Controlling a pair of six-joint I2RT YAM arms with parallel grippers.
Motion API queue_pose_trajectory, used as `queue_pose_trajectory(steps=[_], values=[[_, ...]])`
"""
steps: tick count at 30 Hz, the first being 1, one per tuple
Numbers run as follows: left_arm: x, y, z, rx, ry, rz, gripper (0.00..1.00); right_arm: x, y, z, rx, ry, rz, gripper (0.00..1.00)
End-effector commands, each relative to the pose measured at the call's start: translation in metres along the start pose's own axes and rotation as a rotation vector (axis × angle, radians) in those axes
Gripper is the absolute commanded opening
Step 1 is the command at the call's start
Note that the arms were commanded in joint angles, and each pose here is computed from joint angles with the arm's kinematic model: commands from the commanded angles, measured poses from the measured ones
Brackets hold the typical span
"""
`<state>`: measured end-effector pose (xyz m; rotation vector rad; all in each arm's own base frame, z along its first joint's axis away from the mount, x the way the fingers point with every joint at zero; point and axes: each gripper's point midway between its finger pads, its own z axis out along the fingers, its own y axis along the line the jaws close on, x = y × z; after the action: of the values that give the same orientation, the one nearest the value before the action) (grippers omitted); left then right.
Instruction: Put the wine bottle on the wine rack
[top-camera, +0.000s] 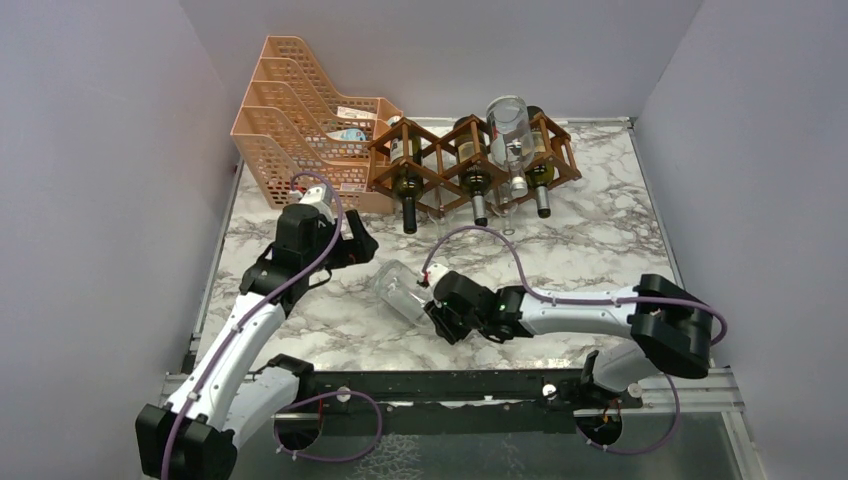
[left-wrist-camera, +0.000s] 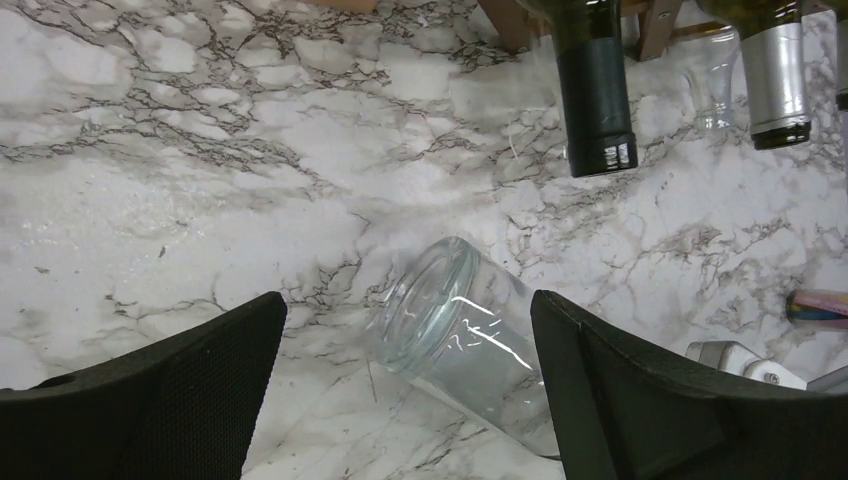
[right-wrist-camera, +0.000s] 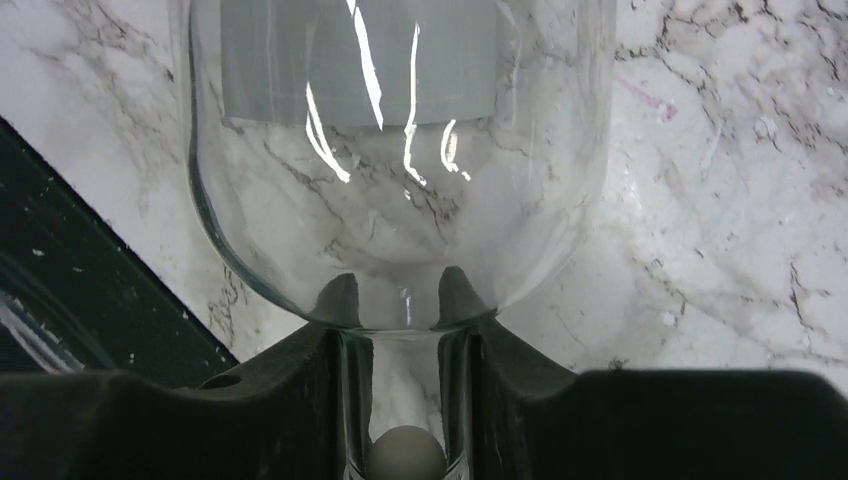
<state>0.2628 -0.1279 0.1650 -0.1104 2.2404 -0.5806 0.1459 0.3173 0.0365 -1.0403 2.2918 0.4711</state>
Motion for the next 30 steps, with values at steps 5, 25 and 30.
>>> queue_pose_trajectory(steps=[5, 25, 30], values=[[-0.036, -0.017, -0.029, 0.06, -0.178, 0.041, 0.99, -0.075, 0.015, -0.055, -0.088, -0.303, 0.086, 0.01], [-0.104, -0.044, -0.147, 0.104, -0.56, 0.143, 0.99, -0.182, -0.002, -0.195, -0.034, -0.638, 0.229, 0.01], [-0.108, -0.048, -0.151, 0.118, -0.574, 0.147, 0.99, -0.223, -0.029, -0.215, 0.157, -0.702, 0.284, 0.01]])
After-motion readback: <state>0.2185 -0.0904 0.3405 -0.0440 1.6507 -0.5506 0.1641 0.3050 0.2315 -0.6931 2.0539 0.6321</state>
